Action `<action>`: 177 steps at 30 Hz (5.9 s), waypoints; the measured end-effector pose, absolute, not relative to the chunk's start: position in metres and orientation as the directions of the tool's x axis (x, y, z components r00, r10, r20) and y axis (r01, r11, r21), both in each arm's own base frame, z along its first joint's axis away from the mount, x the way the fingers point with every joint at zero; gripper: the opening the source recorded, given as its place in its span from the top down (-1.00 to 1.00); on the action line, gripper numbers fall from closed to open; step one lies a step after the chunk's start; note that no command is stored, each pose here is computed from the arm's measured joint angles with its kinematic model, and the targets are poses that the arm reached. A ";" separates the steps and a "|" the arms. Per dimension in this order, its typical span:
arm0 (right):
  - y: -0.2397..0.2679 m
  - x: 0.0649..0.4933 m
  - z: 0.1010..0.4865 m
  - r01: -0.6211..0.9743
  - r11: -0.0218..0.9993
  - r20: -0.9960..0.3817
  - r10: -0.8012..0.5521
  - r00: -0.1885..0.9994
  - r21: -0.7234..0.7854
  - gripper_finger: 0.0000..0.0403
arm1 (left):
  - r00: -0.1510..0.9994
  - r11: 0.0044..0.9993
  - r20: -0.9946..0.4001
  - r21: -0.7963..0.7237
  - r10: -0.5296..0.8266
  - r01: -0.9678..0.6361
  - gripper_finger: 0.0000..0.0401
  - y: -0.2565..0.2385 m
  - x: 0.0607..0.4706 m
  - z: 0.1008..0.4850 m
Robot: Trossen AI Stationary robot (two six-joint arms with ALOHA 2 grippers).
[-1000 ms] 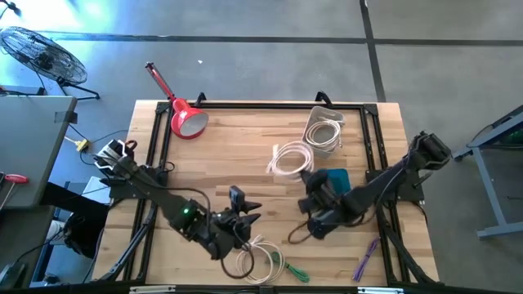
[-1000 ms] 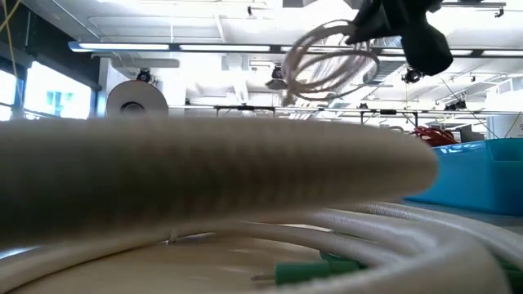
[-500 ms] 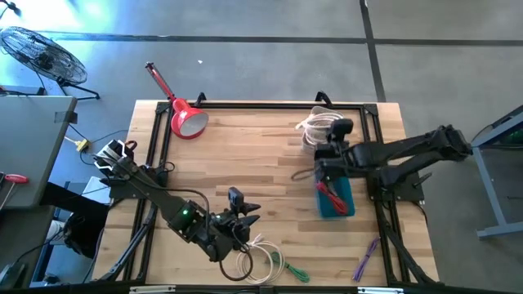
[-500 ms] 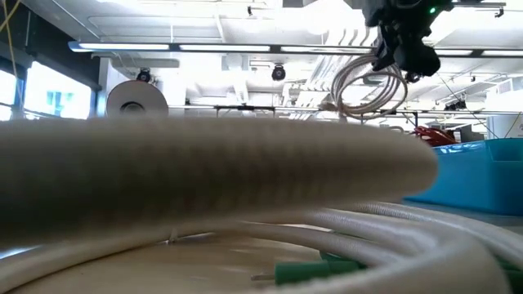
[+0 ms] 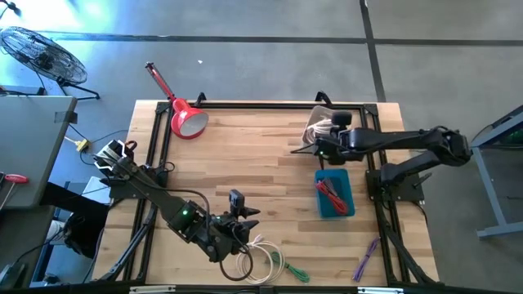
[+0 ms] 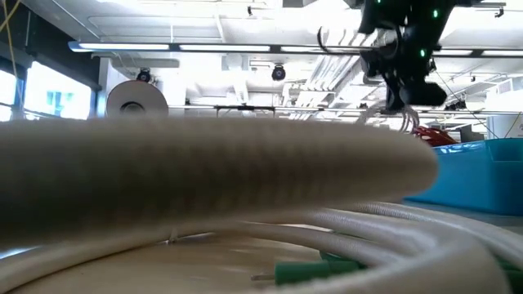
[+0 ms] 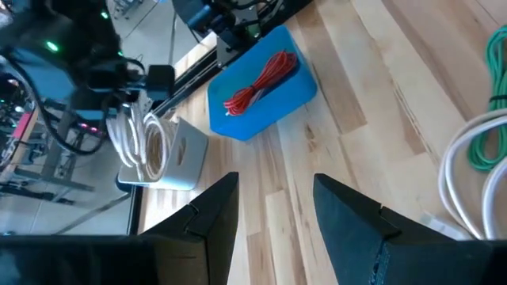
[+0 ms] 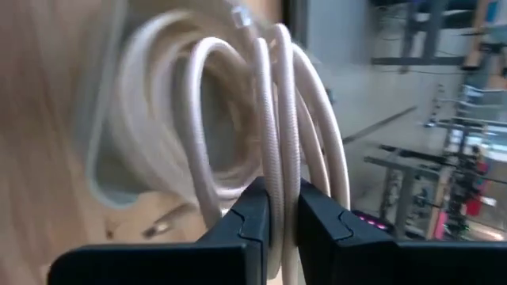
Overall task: Pick & Place USB Port
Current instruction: Put the white HDMI cable into the white bin, then put the purple charger cable into the blue bin
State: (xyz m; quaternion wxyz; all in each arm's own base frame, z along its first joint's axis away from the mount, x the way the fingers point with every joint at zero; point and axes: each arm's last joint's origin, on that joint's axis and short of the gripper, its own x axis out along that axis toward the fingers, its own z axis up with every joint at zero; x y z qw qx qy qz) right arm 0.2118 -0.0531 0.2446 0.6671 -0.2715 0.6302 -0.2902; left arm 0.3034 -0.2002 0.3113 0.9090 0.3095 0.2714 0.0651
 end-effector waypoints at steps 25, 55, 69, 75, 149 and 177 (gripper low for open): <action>-0.060 0.203 0.191 0.159 0.765 -0.765 -0.639 0.072 -0.624 0.14 | 0.834 0.779 -0.441 0.627 0.331 0.023 0.22 -0.198 0.302 0.310; 0.051 0.224 0.307 -0.007 0.959 -0.918 0.273 0.288 0.283 -0.25 | 0.768 0.790 -0.558 0.602 0.315 0.113 0.22 -0.194 0.294 0.287; 0.141 0.182 0.286 0.606 0.725 -0.944 0.268 0.191 0.328 -0.25 | 0.731 0.887 -0.651 0.440 0.206 0.142 0.22 -0.204 0.290 0.277; 0.170 0.159 0.262 0.776 0.527 -0.938 0.199 0.285 0.348 -0.25 | 0.725 0.916 -0.669 0.378 0.168 0.137 0.22 -0.211 0.285 0.275; 0.251 0.154 0.124 0.866 0.500 -0.981 0.160 -0.113 -0.018 0.90 | 0.712 0.874 -0.691 0.415 0.124 0.251 0.22 -0.267 0.267 0.234; 0.265 0.234 0.267 0.387 0.922 -0.772 -0.228 0.593 0.026 0.96 | 0.733 0.894 -0.675 0.374 0.082 0.244 0.22 -0.270 0.270 0.237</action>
